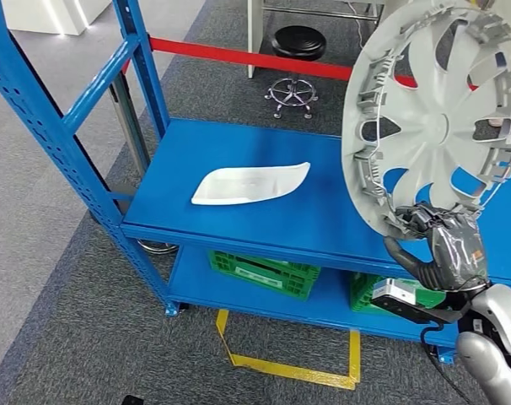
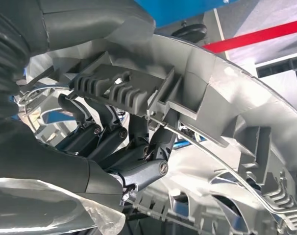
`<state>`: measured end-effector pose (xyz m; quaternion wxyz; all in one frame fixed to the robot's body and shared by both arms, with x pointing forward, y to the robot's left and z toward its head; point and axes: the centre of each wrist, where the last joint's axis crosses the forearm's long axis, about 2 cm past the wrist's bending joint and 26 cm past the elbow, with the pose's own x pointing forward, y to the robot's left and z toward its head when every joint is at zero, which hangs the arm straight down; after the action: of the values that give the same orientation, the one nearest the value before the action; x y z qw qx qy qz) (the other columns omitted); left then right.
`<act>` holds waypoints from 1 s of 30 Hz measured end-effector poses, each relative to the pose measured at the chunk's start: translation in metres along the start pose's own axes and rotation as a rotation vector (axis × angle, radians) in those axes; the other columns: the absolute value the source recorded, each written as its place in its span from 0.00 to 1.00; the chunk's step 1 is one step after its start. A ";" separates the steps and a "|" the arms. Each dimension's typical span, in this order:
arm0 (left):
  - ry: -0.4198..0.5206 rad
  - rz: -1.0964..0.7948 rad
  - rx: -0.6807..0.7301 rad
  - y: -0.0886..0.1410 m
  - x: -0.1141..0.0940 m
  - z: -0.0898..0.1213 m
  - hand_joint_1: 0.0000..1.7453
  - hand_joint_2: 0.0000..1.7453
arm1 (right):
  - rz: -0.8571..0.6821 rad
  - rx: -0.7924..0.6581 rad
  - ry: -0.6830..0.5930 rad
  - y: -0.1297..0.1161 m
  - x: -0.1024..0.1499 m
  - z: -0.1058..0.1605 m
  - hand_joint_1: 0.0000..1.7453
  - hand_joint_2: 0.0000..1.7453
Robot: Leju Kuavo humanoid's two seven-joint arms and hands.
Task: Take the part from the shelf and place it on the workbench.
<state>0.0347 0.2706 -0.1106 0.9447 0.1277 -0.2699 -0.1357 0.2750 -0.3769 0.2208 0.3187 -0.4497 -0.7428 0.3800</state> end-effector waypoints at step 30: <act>-0.005 -0.008 0.005 0.001 0.001 -0.001 0.00 1.00 | -0.010 -0.037 -0.018 -0.006 0.002 0.003 1.00 1.00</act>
<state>0.0360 0.2710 -0.1104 0.9432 0.1307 -0.2721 -0.1390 0.2695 -0.3774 0.2244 0.3056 -0.4484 -0.7547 0.3688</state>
